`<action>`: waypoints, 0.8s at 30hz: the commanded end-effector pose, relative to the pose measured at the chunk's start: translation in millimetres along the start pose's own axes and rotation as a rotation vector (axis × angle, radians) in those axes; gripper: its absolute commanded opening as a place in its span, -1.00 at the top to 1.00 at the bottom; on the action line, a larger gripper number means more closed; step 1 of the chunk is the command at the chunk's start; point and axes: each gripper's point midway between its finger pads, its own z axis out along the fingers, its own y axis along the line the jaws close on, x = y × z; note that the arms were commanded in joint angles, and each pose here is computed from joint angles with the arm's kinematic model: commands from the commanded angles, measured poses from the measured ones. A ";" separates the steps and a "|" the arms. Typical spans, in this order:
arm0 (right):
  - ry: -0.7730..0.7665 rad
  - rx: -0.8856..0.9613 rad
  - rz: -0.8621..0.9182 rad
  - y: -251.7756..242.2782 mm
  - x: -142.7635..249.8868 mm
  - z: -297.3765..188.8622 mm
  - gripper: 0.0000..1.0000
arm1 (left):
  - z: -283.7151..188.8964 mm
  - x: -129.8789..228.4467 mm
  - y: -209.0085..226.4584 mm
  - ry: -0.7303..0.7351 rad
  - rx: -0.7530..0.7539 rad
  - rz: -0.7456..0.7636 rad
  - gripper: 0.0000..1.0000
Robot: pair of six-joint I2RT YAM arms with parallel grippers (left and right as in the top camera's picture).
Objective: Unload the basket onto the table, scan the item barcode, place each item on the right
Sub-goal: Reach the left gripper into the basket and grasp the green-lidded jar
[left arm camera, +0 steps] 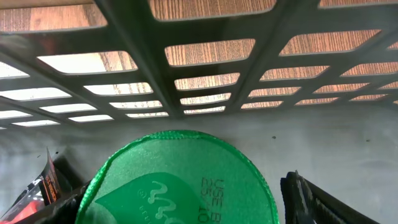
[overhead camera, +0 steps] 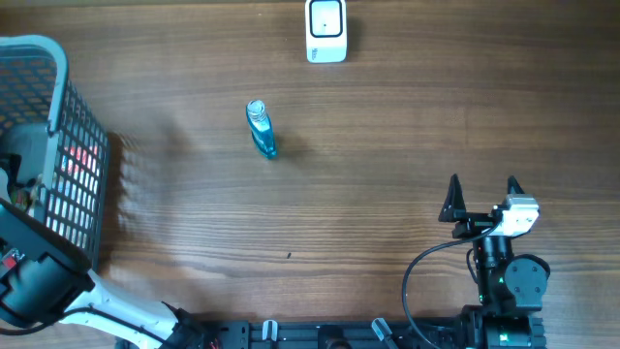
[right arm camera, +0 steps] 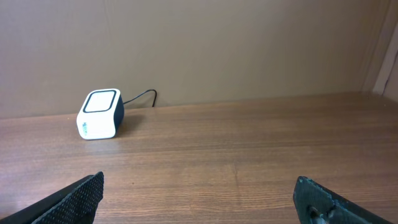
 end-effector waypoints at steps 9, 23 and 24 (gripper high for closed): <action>-0.008 -0.016 -0.018 3.3 -1.5 -0.4 -1.00 | 8.9 7.3 6.3 0.016 -0.034 0.038 -0.18; -0.008 -0.016 -0.018 3.3 -1.5 -0.4 -1.00 | -153.2 -42.8 -16.5 -0.086 0.384 -0.049 -0.34; -0.008 -0.016 -0.018 3.3 -1.5 -0.4 -1.00 | -174.3 -44.1 -20.8 -0.090 0.457 -0.049 -0.38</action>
